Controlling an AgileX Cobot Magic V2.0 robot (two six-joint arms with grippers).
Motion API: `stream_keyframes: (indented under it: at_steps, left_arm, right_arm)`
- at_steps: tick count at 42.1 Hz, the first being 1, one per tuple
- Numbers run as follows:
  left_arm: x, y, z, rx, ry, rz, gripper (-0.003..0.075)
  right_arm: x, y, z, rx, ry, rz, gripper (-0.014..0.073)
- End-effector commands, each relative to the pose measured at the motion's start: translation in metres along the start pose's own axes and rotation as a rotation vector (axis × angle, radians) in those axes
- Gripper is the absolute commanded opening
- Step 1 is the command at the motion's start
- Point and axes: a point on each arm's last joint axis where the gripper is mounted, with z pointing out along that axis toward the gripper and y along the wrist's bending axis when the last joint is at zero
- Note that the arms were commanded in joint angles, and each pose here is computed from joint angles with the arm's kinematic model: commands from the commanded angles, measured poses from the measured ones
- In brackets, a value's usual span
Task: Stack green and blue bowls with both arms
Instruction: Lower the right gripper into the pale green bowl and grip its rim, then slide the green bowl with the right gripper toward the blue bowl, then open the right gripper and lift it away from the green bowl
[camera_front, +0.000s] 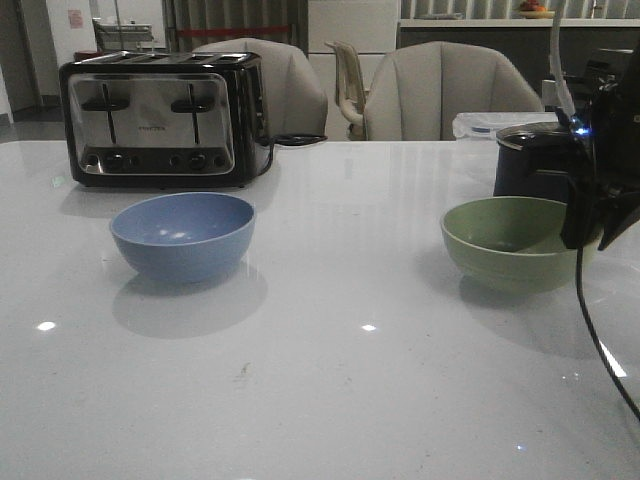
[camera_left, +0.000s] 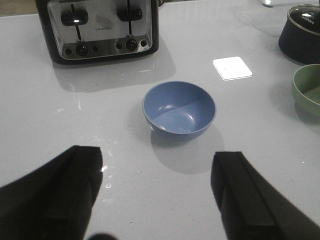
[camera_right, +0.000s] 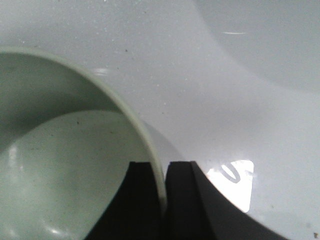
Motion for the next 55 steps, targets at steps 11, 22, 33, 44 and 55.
stream_keyframes:
  at_steps: [11, 22, 33, 44, 55]
  left_arm:
    - [-0.016, -0.001, -0.004, 0.006, -0.101, -0.001, 0.0508]
    - [-0.016, -0.001, -0.004, 0.006, -0.101, -0.001, 0.0508]
    - [-0.016, -0.001, -0.004, 0.006, -0.101, -0.001, 0.0508]
    - [-0.016, -0.001, -0.004, 0.006, -0.101, -0.001, 0.0508]
    - [-0.016, -0.001, -0.004, 0.006, -0.101, -0.001, 0.0508]
  right_arm:
    - [0.004, 0.060, -0.086, -0.083, -0.158, -0.195, 0.0037]
    - [0.030, 0.129, -0.069, -0.166, -0.102, -0.358, 0.0034]
    - [0.038, 0.158, -0.035, -0.231, -0.074, -0.350, 0.0071]
    - [0.039, 0.159, -0.021, -0.225, -0.054, -0.345, 0.0383]
    - [0.034, 0.155, -0.065, -0.237, -0.167, -0.379, 0.0432]
